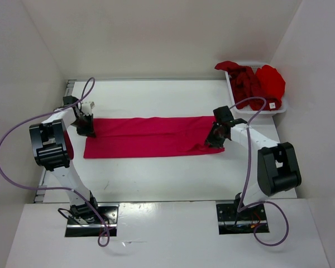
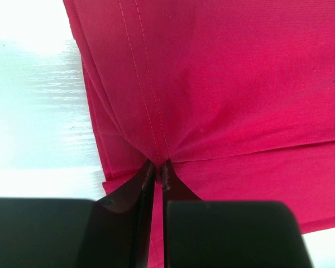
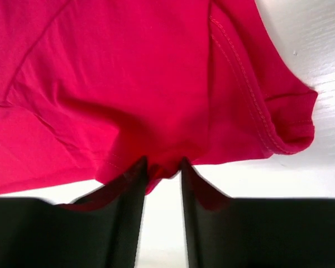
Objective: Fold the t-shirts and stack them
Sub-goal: Fold the other side of the tshirt into a rectangle
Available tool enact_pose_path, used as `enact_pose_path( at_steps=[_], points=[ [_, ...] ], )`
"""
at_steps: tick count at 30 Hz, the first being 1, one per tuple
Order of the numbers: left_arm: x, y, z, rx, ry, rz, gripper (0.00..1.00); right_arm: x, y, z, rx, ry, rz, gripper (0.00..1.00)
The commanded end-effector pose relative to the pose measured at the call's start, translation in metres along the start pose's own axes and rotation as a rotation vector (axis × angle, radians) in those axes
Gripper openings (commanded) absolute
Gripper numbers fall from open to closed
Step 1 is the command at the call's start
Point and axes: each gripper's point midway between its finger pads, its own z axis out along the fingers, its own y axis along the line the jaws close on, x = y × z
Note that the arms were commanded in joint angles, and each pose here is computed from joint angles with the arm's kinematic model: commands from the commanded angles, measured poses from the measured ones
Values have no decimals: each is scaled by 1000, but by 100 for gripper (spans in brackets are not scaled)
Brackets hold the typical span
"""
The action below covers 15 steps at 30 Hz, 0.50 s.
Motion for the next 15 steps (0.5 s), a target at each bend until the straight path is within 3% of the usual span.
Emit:
enact_pose_path(
  at_steps=[1,5,12,15],
  points=[
    [-16,-1,-14,4,-50,5,1,-7,16,-3,-48,-16,-7,30],
    [-22,-1,-19,0,-67,10,0,-7,16,-3,-48,-16,-7,1],
    [-44,0,-30,-10,-116,24,0,-24,30,-7,-70,-42,-48,0],
    [-67,3,-38,-19,-158,37,0,-65,56,-17,-75,-126,-88,0]
  ],
)
